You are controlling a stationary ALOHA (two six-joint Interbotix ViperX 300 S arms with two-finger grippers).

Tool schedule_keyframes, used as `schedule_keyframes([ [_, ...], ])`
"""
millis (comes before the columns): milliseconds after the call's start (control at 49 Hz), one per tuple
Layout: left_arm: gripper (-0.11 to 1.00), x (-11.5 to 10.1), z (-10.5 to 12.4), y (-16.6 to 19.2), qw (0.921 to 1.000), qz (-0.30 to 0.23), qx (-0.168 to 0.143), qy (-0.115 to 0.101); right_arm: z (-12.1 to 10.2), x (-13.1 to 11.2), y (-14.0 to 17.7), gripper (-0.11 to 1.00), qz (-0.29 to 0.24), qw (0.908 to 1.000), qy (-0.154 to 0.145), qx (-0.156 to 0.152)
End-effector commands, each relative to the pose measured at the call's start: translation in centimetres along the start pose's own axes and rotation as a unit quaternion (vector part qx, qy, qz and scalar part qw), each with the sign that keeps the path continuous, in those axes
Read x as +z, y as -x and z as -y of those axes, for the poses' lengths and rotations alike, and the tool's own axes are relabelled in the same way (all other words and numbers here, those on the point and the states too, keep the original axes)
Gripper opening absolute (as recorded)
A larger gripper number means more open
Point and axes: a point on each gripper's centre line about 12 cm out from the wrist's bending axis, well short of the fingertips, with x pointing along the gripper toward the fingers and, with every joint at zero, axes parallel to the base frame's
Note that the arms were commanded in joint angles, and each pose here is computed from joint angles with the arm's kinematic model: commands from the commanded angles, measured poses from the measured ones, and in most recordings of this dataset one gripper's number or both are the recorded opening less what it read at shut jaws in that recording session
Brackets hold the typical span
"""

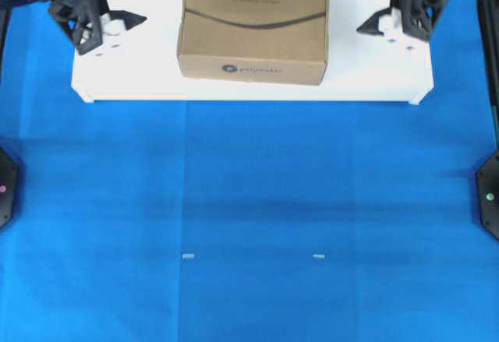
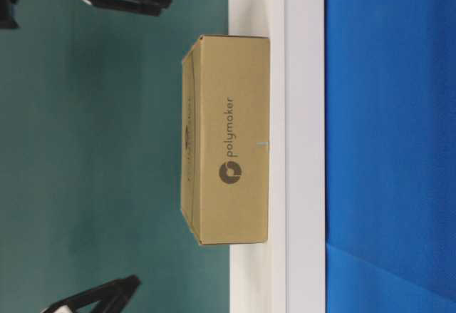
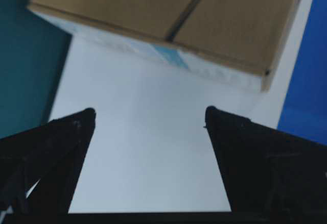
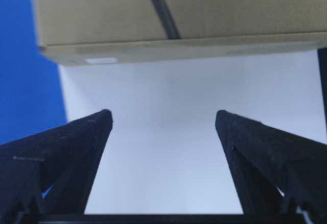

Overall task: Place the cardboard box on the stand after clamping it between your arms.
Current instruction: 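Release the box and move both grippers outward away from it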

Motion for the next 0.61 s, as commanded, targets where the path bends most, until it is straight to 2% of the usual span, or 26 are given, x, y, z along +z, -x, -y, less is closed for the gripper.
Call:
schedule_keyframes([
  [0,0.84,0.7,0.5,1.5,0.9994,0.034,0.003,0.003,-1.3,1.0,1.9,0.97,0.041,0.999,0.004,-0.016],
  [184,0.84,0.0,2.2,3.5,0.9981,0.057,-0.011,0.018,-4.3,1.0,3.7,0.97,0.098,0.9946,0.001,-0.031],
  [286,0.84,-0.5,3.0,4.9,0.9969,0.075,-0.017,0.019,-6.0,0.6,4.5,0.97,0.127,0.9914,-0.008,-0.03],
  [408,0.84,-0.9,4.0,6.7,0.9949,0.097,-0.025,0.012,-7.9,0.4,5.6,0.97,0.167,0.9853,-0.02,-0.028],
  [592,0.84,-1.5,5.8,9.0,0.9901,0.132,-0.05,-0.003,-10.2,-0.1,7.0,0.97,0.221,0.9749,-0.018,-0.022],
])
